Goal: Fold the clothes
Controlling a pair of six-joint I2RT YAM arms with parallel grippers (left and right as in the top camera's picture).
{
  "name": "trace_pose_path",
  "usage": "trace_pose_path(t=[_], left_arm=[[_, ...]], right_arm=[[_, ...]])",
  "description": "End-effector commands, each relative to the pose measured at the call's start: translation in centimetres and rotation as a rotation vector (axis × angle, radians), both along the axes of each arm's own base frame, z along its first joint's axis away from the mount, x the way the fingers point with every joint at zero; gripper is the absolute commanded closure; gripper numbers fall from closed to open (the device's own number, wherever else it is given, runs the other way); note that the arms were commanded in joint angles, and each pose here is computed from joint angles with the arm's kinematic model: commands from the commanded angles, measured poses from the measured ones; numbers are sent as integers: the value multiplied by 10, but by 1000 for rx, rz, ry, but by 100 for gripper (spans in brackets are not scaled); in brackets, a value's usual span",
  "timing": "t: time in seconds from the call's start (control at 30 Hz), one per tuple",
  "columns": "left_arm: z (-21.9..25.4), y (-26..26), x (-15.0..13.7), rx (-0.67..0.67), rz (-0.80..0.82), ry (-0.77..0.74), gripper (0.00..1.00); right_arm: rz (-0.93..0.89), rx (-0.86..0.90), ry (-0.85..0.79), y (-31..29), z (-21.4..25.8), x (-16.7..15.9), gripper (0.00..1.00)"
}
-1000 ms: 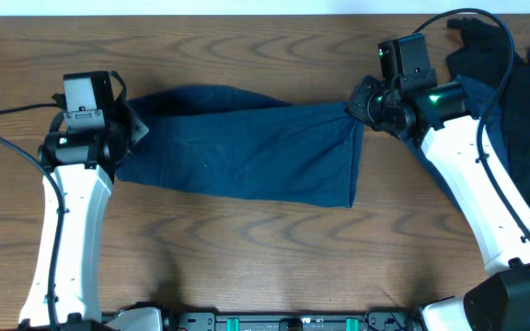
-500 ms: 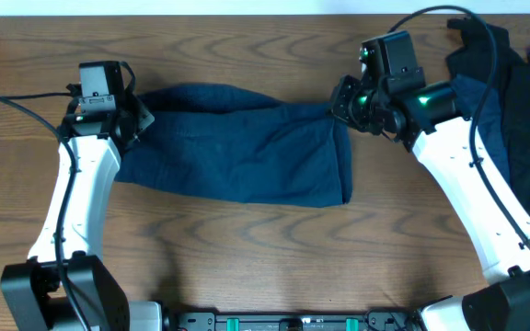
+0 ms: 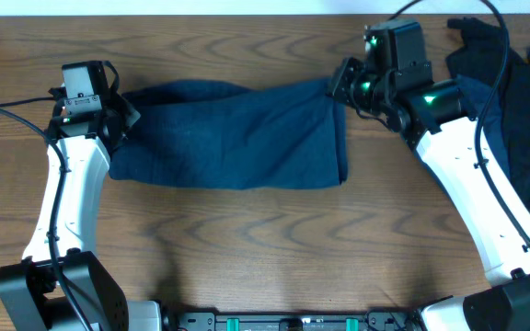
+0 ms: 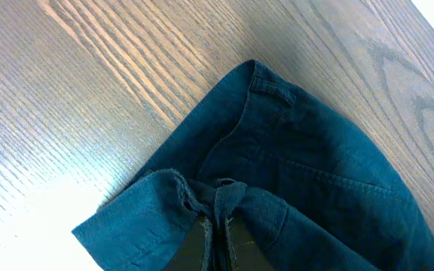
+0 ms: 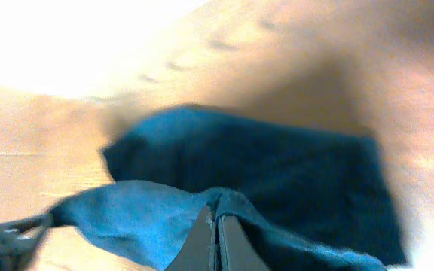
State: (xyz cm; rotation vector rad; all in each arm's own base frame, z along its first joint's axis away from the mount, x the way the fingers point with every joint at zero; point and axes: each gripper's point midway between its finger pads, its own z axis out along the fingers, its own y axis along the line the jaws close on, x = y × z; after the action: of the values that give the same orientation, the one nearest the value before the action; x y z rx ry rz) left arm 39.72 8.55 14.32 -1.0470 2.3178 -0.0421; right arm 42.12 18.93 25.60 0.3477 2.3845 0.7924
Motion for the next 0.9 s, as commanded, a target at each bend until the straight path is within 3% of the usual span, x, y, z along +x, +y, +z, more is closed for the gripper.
trace_pose_path(t=[0.0,0.47,0.87], left_arm=[[4,10,3,27,41,-8,94],[6,14,8,43,56,-25,94],[-13,16,18,43,57,-8,94]], right_arm=[[67,45,-81,10,30,-1,99],[-144,-185,4,-40,-13,11,99],[-140,-276,14,-36,-102,77,99]])
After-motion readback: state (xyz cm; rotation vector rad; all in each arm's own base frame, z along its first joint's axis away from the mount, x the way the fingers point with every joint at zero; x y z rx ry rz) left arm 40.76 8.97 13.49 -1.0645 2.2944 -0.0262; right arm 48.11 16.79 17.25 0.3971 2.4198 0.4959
